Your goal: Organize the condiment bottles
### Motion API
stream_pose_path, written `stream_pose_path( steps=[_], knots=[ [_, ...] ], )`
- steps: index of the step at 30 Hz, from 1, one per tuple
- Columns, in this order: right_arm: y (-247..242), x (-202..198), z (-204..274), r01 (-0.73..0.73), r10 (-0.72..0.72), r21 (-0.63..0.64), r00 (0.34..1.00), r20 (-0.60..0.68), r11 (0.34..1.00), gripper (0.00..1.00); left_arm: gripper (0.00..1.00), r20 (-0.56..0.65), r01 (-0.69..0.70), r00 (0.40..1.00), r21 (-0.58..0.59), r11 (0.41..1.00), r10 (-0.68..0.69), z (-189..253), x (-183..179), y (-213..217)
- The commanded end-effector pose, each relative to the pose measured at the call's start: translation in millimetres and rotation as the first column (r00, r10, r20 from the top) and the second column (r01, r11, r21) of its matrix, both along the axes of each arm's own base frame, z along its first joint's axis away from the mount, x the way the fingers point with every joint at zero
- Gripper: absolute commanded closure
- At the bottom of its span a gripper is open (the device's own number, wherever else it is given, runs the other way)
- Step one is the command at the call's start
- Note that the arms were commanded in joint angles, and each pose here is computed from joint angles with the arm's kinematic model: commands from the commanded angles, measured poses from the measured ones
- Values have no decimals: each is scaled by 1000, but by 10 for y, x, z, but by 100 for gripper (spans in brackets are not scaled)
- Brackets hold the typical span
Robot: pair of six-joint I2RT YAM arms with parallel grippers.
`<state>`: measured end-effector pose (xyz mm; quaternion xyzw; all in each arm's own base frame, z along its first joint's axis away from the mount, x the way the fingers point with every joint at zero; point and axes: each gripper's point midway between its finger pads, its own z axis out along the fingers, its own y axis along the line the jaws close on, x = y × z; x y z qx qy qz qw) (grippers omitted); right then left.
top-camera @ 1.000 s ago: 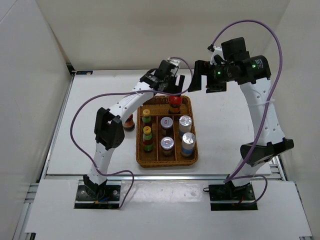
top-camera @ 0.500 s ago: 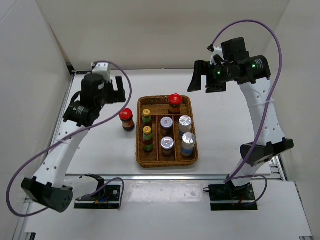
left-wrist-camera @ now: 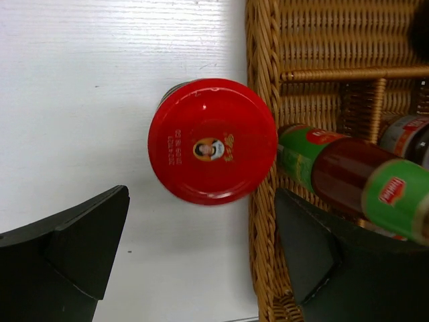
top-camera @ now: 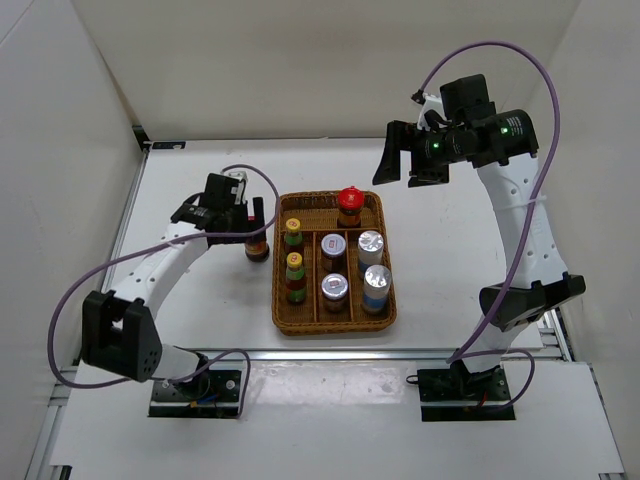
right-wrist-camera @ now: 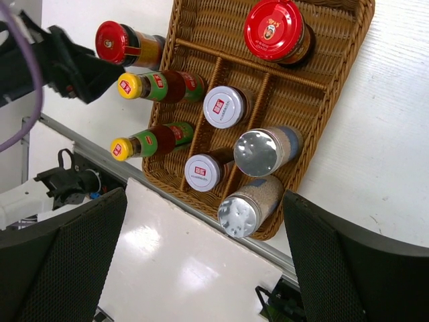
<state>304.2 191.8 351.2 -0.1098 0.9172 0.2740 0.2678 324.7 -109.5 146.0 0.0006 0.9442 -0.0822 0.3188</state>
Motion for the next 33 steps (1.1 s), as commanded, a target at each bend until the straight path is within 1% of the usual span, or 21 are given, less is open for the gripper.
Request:
stream_pose_path(
  steps=[1, 5, 7, 8, 11, 12, 13, 14, 15, 20, 22, 25, 26, 27, 28, 29, 30, 31, 32, 33],
  knots=[
    [-154, -501, -87, -15, 7, -44, 984, -177, 999, 0, 0, 10, -6, 1000, -28, 1000, 6, 5, 109, -60],
    [-154, -502, -86, -15, 7, -44, 984, -177, 999, 0, 0, 12, -27, 1000, -18, 999, 27, -43, 283, -79],
    [-154, -502, -86, -15, 7, -44, 984, -177, 999, 0, 6, 7, -49, 999, -2, 999, 49, -78, 330, -52],
    [-154, -502, -86, -15, 7, -44, 984, -177, 999, 0, 18, 12, -49, 999, -4, 999, 49, -52, 379, -67],
    [-154, -502, -86, -15, 7, -44, 984, -177, 999, 0, 46, 71, -56, 996, -2, 998, 56, 158, 509, -65],
    [-166, -493, -93, -10, 1, -51, 985, -175, 999, 0, 68, 86, -80, 993, -6, 997, 80, 215, 545, -52],
    [-166, -493, -93, -10, 1, -52, 985, -175, 999, 0, 77, 107, -100, 989, 8, 995, 98, 271, 587, -11],
    [-166, -493, -93, -10, 1, -52, 985, -175, 999, 0, 85, 134, -100, 986, -4, 995, 100, 393, 644, -29],
    [-166, -493, -93, -10, 1, -52, 985, -175, 999, 0, 89, 152, -106, 983, -5, 994, 106, 483, 655, -15],
    [-166, -493, -93, -10, 1, -52, 985, -175, 999, 0, 89, 271, -110, 955, -52, 993, 120, 1029, 882, -70],
    [-152, -503, -85, -16, 8, -43, 984, -178, 999, 0, 89, 297, -95, 949, -33, 995, 100, 1122, 933, -95],
    [-155, -502, -87, -23, 15, -45, 985, -173, 999, 0, 89, 304, -96, 948, -21, 995, 98, 1138, 991, -92],
    [-155, -502, -87, -23, 15, -45, 985, -173, 999, 0, 85, 294, -91, 952, -8, 996, 90, 1080, 1009, -94],
    [-155, -502, -87, -23, 15, -45, 985, -173, 999, 0, 80, 288, -91, 953, -6, 996, 89, 1054, 1041, -104],
    [-155, -502, -87, -23, 15, -45, 985, -173, 999, 0, 70, 276, -83, 958, -7, 997, 81, 1008, 1050, -126],
    [-156, -505, -110, -23, 14, -48, 983, -181, 999, 0, 44, 265, -75, 961, -8, 997, 75, 961, 1060, -147],
    [-156, -505, -110, -23, 14, -48, 983, -181, 999, 0, 32, 261, -61, 963, -18, 998, 64, 958, 1086, -189],
    [-156, -505, -110, -23, 14, -48, 983, -181, 999, 0, 15, 245, -60, 967, -27, 998, 65, 896, 1148, -230],
    [-157, -508, -132, -24, 13, -51, 982, -190, 998, 0, 7, 236, -53, 970, -29, 998, 59, 859, 1183, -259],
    [-170, -500, -139, -19, 8, -59, 982, -187, 998, 0, 3, 218, -60, 974, -32, 998, 66, 801, 1259, -288]
  ],
)
